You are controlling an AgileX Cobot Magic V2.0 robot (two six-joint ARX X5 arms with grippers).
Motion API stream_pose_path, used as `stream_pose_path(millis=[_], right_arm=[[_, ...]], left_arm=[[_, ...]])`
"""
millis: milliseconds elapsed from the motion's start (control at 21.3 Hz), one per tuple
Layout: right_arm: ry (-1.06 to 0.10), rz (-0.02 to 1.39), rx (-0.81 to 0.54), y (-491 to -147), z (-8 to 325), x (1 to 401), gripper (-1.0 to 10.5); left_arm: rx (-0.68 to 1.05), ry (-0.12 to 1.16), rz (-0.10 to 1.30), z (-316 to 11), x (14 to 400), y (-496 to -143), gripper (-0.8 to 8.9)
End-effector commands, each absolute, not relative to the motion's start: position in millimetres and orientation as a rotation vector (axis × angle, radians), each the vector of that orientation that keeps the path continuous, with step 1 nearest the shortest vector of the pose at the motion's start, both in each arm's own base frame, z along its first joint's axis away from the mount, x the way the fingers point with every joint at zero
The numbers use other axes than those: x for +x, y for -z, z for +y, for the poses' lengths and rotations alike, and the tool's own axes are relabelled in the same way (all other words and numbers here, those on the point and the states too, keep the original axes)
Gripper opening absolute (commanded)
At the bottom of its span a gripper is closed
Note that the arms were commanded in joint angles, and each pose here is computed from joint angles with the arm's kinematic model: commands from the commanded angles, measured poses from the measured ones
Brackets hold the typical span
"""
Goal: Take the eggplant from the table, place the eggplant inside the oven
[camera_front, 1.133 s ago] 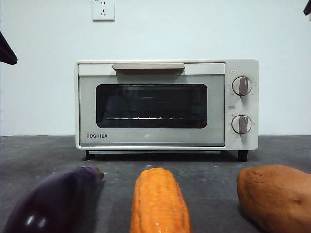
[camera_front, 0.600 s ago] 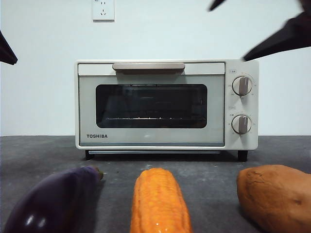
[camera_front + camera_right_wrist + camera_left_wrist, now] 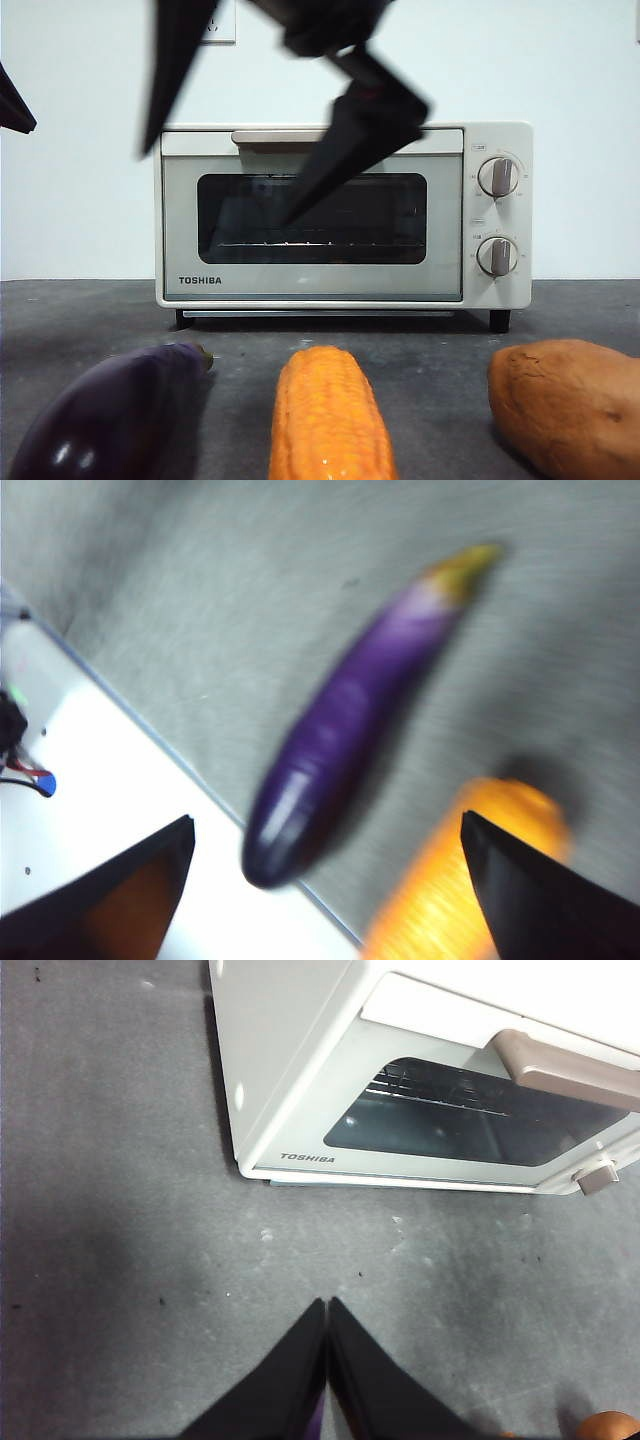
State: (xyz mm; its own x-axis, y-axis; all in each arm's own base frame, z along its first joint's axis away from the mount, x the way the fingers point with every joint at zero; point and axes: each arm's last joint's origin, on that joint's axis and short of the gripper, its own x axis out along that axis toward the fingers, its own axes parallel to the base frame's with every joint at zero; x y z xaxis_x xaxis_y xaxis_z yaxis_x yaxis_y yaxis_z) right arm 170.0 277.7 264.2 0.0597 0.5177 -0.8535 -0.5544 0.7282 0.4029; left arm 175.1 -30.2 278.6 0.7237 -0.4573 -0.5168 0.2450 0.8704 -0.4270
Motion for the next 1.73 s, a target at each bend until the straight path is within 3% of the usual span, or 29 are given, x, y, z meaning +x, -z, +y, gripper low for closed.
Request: stream_pose_path(millis=[47, 422, 656, 750, 937, 1124, 1265, 1452, 1593, 1733], right_arm=[[-0.807, 1.326, -0.085, -245, 304, 171, 4.2], [-0.768, 1.423, -0.156, -178, 345, 186, 4.1], [-0.778, 1.413, -0.151, -170, 350, 187, 1.6], [-0.799, 1.404, -0.137, -175, 352, 187, 1.1], [-0.901, 1.439, -0.122, -207, 357, 187, 1.1], [-0.98, 1.458, -0.36, -258, 346, 178, 1.1], [-0.914, 1.368, -0.568, -290, 325, 163, 1.1], [-0.667, 1.14, -0.805, -338, 283, 141, 1.1], [-0.619, 0.941, -0.79, -379, 250, 120, 1.1], [-0.613, 0.835, -0.724, -407, 222, 104, 1.1]], left_arm=[[-0.329, 0.407, 0.639, -31, 177, -284, 0.06], [-0.318, 0.411, 0.637, -31, 177, -283, 0.06], [-0.314, 0.412, 0.635, -31, 177, -284, 0.06], [-0.311, 0.412, 0.634, -31, 177, -284, 0.06], [-0.295, 0.381, 0.624, -29, 178, -284, 0.06], [-0.289, 0.363, 0.585, -24, 179, -294, 0.06], [-0.3, 0.369, 0.535, -24, 181, -303, 0.06], [-0.348, 0.365, 0.492, -25, 183, -308, 0.06], [-0.343, 0.411, 0.488, -34, 188, -315, 0.06], [-0.319, 0.437, 0.486, -46, 195, -325, 0.06]])
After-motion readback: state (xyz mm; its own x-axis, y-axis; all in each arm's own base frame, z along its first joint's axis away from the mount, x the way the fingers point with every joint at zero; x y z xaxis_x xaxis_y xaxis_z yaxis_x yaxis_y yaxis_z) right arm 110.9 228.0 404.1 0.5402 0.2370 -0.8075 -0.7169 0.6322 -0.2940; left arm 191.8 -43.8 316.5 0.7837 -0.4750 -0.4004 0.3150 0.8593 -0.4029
